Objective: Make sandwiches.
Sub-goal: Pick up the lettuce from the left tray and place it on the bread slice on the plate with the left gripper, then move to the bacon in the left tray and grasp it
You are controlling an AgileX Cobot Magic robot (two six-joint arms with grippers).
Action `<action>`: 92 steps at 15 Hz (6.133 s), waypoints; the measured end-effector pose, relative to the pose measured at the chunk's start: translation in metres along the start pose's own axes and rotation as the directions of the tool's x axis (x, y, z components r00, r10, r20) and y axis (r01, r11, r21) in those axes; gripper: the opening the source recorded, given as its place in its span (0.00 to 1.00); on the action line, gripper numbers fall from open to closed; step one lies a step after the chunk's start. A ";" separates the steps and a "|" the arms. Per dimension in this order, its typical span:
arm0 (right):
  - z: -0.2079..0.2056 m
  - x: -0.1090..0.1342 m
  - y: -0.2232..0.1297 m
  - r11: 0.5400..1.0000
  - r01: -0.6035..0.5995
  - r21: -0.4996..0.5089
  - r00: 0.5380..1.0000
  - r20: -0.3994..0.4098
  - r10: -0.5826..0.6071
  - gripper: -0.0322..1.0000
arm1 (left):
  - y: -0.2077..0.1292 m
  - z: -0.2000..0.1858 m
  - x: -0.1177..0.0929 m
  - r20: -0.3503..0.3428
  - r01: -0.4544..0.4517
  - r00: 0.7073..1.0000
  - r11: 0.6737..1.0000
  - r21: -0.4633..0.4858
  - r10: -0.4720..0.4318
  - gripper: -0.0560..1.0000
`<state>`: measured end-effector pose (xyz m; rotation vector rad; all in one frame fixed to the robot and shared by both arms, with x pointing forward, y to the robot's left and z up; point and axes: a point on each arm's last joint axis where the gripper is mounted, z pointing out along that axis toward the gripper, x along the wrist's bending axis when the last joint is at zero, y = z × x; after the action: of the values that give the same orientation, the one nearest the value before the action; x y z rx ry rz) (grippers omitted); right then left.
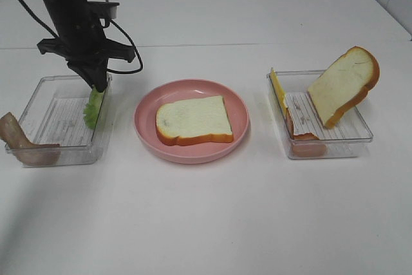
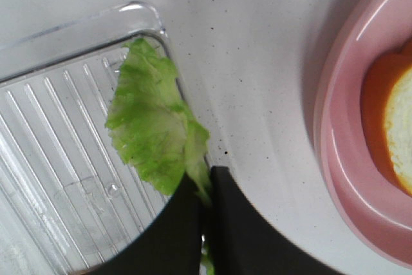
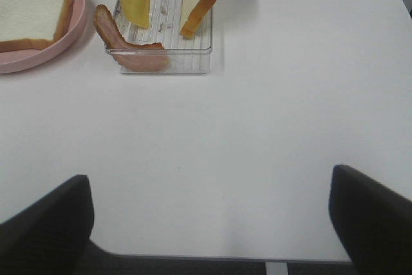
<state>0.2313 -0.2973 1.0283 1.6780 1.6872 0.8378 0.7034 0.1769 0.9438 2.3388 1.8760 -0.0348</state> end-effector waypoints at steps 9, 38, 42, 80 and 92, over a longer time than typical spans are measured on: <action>0.000 0.000 0.000 1.000 0.000 0.000 1.000 0.000 0.000 0.96 | -0.010 -0.095 -0.022 0.025 -0.062 0.997 0.978 -0.197 0.069 0.05; 0.000 0.000 0.000 1.000 0.000 0.000 1.000 0.000 0.000 0.96 | 0.000 0.001 -0.114 0.405 -0.079 0.906 0.989 -0.128 0.125 0.05; 0.000 0.000 0.000 1.000 0.000 0.000 1.000 0.000 0.000 0.96 | -0.001 0.012 -0.109 0.369 -0.068 0.925 0.994 -0.087 0.095 0.05; 0.000 0.000 0.000 1.000 0.000 0.000 1.000 0.000 0.000 0.96 | -0.114 -0.063 0.067 -0.105 0.114 0.989 0.991 0.067 -0.106 0.87; 0.000 0.000 0.000 1.000 0.000 0.000 1.000 0.000 0.000 0.96 | -0.102 -0.020 0.074 -0.094 0.122 0.989 0.988 0.095 -0.113 0.75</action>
<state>0.2313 -0.2973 1.0283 1.6780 1.6872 0.8378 0.6189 0.2722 0.9454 2.3257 2.0998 -0.0397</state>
